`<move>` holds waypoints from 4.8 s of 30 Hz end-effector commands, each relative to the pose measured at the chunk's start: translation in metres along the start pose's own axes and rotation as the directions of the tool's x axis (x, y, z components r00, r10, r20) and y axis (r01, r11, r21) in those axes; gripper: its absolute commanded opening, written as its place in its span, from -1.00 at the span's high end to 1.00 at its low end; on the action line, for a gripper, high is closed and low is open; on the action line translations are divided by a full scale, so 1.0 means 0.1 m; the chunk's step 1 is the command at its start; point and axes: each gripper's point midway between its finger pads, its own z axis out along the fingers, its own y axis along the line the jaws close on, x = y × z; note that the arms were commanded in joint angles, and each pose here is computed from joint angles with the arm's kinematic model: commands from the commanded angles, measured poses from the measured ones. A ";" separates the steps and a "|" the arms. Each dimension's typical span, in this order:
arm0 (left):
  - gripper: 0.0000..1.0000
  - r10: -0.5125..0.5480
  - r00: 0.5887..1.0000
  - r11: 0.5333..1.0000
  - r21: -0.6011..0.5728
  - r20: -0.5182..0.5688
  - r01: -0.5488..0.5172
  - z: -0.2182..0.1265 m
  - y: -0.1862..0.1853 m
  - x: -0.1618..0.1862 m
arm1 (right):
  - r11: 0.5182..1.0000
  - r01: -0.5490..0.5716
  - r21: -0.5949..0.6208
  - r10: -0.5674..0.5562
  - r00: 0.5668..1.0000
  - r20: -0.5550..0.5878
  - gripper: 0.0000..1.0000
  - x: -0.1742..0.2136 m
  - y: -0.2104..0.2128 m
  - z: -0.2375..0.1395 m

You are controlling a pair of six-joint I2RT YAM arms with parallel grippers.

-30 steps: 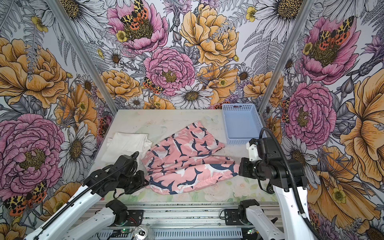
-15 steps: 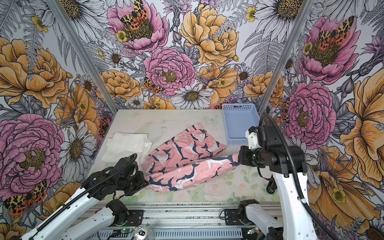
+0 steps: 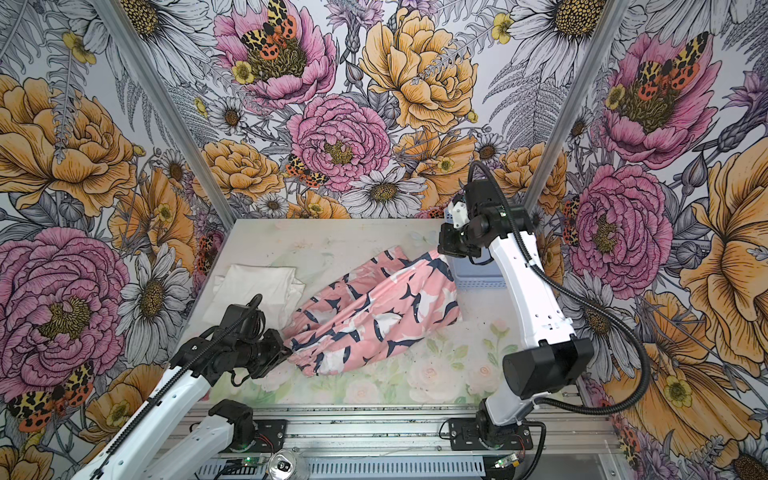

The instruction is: Fold and stack the mixed laundry pile

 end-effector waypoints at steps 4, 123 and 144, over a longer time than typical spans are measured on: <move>1.00 0.022 1.000 1.000 0.009 0.001 -0.022 0.10 -0.01 -0.15 | 0.998 0.066 -0.010 -0.066 0.996 0.056 1.00 -0.50 0.13 0.33; 0.14 0.464 0.886 0.848 -0.293 0.005 -0.442 1.32 -0.50 -1.27 | 0.960 -0.003 0.281 0.070 0.971 -0.228 0.17 0.91 -1.30 2.37; -0.22 0.480 0.877 0.871 -0.132 0.023 -0.473 0.72 -0.95 -0.71 | 0.953 0.188 0.237 -0.140 0.968 -0.206 0.11 0.77 -0.64 2.31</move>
